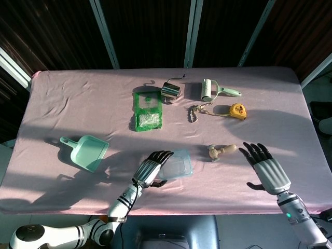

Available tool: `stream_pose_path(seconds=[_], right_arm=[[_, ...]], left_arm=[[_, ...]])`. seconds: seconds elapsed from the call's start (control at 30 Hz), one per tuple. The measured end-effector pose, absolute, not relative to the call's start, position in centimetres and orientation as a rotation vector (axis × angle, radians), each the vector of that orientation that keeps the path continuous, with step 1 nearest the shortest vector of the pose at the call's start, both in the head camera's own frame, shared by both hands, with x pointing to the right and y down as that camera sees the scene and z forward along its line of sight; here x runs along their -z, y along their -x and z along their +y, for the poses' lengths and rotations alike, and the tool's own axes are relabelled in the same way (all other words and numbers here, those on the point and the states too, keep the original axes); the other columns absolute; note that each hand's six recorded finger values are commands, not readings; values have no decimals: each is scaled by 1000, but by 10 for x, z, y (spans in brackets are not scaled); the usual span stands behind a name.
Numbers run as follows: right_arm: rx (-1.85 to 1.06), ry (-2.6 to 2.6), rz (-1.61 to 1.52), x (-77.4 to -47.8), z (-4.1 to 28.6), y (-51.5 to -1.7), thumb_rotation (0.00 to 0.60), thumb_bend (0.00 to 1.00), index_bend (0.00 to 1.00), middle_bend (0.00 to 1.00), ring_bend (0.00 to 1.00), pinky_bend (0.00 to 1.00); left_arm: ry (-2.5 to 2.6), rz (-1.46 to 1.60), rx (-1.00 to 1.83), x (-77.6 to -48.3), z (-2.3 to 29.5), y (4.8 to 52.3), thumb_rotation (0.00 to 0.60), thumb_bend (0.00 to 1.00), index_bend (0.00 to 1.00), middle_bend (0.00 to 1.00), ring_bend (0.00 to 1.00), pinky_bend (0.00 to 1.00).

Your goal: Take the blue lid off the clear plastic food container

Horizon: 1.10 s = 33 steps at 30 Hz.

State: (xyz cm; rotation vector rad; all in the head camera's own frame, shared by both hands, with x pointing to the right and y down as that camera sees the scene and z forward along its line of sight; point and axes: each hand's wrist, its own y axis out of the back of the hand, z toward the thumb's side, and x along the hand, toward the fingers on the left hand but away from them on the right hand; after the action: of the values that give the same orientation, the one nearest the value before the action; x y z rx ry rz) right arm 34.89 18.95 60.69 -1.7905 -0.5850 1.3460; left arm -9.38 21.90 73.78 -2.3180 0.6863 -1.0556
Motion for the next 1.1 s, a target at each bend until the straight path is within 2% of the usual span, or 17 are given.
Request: stream_pose_path(seconds=[0.13,0.33,0.53,0.73,1.1], right_arm=[[-1266,1836,-497,-626,186,-319,600,153,107,0,0,0],[-1143,1876,-417,-648,179,-281,600,253,367,0,0,0],[-1021,1927,-386,-667,179,-251,600,309,527,0,0,0],[-906,1978,-378,-682,186,-222,600,352,592,6,0,0],[-821,2006,-376,-689,194,-198,600,355,616,13,0,0]], left_arm=[[2321,682,1038,-737,222,94,600,289,0,397,355,266],[2309,667,1007,-739,226,94,600,288,0,402,356,268],[2304,655,968,-736,230,90,600,288,0,405,356,271],[2298,649,964,-736,231,90,600,288,0,405,356,272],[2293,652,960,-733,231,91,600,285,0,406,356,272]])
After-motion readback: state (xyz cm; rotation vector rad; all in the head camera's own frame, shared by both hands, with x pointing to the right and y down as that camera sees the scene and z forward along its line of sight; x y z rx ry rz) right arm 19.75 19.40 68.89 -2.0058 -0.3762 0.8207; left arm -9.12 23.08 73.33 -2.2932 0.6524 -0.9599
